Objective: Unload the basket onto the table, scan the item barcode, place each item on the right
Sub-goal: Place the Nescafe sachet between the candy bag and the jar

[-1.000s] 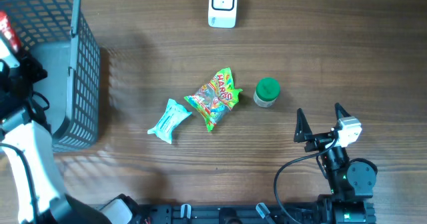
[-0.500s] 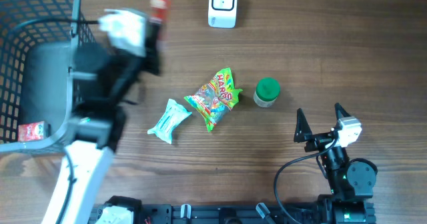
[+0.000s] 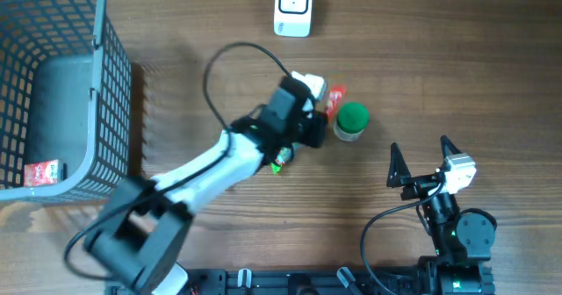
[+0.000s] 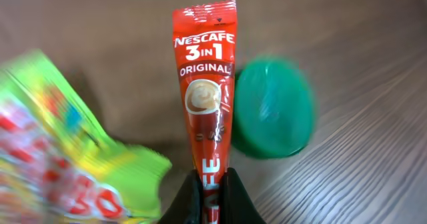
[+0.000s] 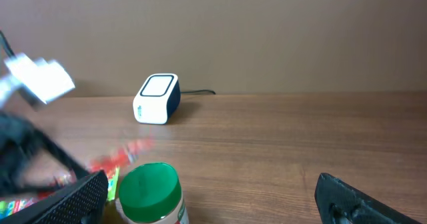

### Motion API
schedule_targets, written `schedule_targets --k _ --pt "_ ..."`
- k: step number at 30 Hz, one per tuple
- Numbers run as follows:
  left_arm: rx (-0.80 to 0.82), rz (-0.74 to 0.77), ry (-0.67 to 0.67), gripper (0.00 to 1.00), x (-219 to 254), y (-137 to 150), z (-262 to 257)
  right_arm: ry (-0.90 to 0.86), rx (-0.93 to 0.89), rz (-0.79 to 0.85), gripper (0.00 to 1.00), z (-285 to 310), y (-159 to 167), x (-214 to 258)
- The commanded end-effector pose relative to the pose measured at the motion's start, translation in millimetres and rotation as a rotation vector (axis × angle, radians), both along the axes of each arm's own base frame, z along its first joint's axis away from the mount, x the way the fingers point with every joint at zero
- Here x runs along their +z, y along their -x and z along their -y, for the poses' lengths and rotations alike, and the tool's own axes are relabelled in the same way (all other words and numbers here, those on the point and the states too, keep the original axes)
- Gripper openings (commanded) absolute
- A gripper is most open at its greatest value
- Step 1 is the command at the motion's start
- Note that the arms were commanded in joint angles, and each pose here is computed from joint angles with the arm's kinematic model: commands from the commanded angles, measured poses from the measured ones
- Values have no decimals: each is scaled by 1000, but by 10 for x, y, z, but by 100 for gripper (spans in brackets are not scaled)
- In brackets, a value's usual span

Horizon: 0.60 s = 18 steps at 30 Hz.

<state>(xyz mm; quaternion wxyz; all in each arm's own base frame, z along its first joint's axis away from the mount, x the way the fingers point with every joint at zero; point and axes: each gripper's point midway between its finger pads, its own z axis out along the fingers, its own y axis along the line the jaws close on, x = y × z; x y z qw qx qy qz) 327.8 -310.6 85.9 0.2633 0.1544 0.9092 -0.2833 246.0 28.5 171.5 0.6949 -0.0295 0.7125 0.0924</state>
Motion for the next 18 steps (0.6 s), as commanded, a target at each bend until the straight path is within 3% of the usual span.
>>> schedule_targets --k 1,7,8,9,12,18 --pt "170 -150 21 4 -276 39 64 9 -5 1 100 4 -3 -3" --pt "311 -258 55 4 -394 142 139 9 -5 1 100 4 -3 -3" --pt "305 -255 53 12 -393 165 163 9 -5 1 100 4 -3 -3" --pt "308 -246 47 30 -394 167 165 9 -5 1 100 4 -3 -3" --pt "318 -228 44 64 -364 148 155 8 -5 1 100 4 -3 -3" --pt "344 -142 120 91 112 0 63 8 -5 1 100 4 -3 -3"
